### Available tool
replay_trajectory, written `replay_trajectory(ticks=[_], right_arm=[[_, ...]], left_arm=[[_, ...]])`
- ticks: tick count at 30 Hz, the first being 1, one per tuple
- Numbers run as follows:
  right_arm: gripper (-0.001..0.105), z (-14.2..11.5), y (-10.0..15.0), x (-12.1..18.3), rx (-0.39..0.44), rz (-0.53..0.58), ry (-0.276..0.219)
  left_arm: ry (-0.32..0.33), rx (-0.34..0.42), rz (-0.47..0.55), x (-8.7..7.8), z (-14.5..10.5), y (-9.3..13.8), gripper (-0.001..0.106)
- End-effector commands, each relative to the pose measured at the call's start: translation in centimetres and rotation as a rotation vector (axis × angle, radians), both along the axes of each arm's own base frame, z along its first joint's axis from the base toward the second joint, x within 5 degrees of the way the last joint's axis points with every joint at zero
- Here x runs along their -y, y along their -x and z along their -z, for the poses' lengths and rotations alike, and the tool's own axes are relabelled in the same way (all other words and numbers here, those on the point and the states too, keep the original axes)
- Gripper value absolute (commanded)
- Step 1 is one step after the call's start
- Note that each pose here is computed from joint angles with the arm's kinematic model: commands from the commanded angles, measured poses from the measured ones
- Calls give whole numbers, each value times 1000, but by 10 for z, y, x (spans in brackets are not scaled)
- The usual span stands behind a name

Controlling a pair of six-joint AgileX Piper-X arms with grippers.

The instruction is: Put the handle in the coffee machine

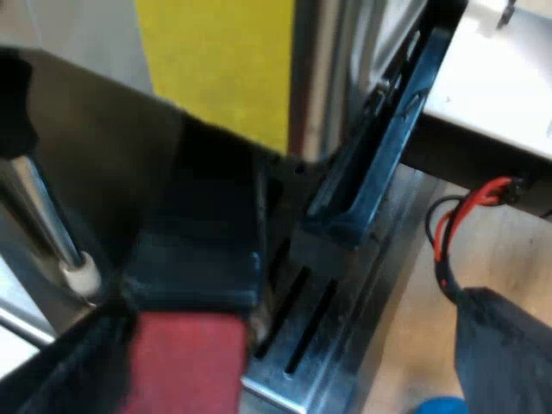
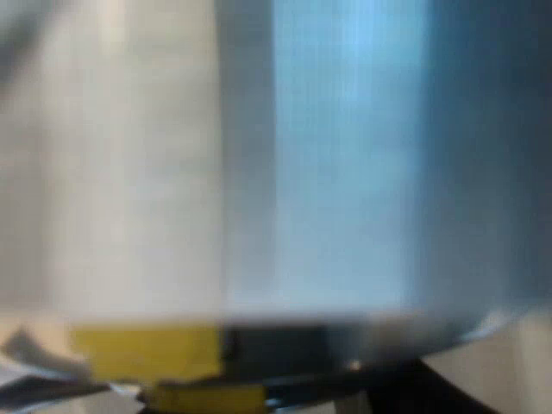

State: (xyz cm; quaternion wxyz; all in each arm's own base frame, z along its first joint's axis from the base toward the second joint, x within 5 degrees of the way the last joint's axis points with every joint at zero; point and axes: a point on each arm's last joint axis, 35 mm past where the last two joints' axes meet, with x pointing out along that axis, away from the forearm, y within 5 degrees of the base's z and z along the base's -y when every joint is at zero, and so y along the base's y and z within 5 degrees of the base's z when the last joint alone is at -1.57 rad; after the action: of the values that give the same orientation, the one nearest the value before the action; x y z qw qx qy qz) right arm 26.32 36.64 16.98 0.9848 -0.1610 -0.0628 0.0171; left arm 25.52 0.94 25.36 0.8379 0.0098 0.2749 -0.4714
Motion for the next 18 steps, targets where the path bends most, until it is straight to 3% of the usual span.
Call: replay_trajectory(ticks=[1,9,12,15,17,18], right_arm=[[25,-59,1,3,127,-5,-193],[25,-67,3,4,137,-8,-209],[25,-67,3,4,137,-8,-209],[25,-67,4,3,137,-11,-209],[25,-67,5,3,137,-13,-209],[25,-67,5,3,137,-13,-209]], left_arm=[[6,80,-11,-6,-18,4,75],[26,102,-105,-33,-27,7,75],[62,145,-106,-41,-40,6,75],[52,182,-113,-45,-52,3,74],[25,182,-137,-46,-56,1,65],[5,184,-150,-46,-59,0,54]])
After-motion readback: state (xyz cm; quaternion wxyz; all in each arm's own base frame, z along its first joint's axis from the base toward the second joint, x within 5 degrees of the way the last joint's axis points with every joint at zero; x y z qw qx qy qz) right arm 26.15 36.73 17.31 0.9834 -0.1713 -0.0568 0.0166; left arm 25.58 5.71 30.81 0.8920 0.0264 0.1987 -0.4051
